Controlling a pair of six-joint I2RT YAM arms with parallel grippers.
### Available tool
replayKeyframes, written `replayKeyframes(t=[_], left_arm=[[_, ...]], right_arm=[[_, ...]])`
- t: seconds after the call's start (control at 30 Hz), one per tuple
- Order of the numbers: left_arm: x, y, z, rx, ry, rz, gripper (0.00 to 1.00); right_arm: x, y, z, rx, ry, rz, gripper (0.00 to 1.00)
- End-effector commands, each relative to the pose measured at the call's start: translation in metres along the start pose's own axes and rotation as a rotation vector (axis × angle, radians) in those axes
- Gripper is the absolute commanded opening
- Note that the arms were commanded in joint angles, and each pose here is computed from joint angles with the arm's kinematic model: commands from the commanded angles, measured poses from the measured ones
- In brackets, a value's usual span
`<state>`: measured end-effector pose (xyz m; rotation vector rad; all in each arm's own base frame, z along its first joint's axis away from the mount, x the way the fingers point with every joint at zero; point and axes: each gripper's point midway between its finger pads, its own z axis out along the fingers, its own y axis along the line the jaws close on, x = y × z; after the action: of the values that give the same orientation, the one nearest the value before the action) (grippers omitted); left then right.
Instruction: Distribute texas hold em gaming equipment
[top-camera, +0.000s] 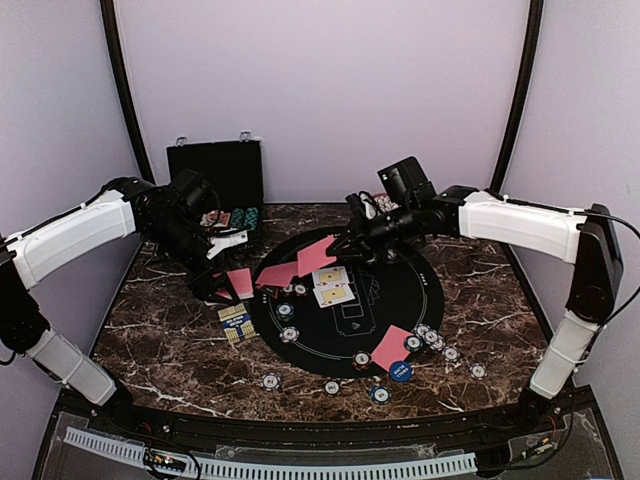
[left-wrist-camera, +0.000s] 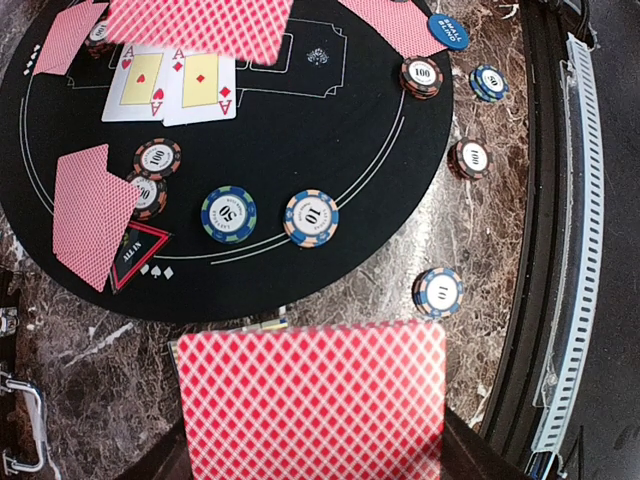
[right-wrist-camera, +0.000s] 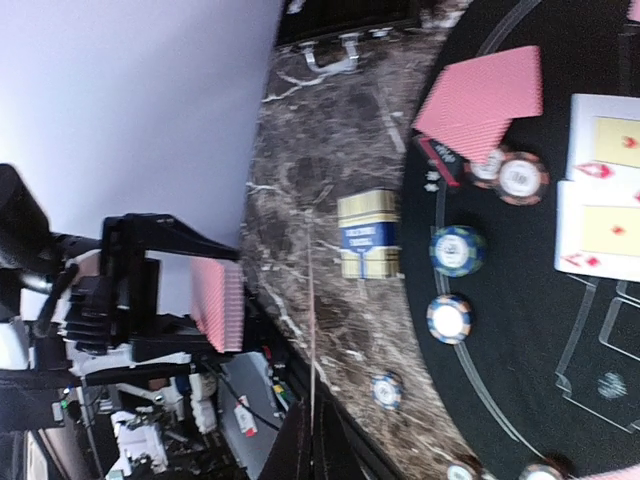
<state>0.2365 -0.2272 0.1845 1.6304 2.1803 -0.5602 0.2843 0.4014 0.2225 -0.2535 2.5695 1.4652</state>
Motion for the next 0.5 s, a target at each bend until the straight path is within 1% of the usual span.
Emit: replayKeyframes(t=[0.0, 0.07, 0.17, 0.3, 0.47], left_arm=[[0.0, -0.002, -0.005, -0.008, -0.015, 0.006, 0.0], [-0.001, -0.002, -0.005, -0.008, -0.014, 0.007, 0.0], [-0.002, -0.002, -0.007, -0.009, -0.018, 0.006, 0.0], [-0.004, -0.002, -0.008, -0.007, -0.02, 0.001, 0.0], [-0.004, -0.003, -0.009, -0.006, -0.018, -0.002, 0.0]], right_arm=[[0.015, -0.086, -0.043, 0.473, -0.005, -0.058, 0.0], [0.013, -0.112, -0.065, 0.671, -0.011, -0.093, 0.0], [0.008, -0.134, -0.096, 0.917, -0.043, -0.142, 0.0], [0.007, -0.147, -0.105, 1.071, -0.041, -0.183, 0.0], [0.001, -0.159, -0.1, 1.301, -0.02, -0.275, 0.0]])
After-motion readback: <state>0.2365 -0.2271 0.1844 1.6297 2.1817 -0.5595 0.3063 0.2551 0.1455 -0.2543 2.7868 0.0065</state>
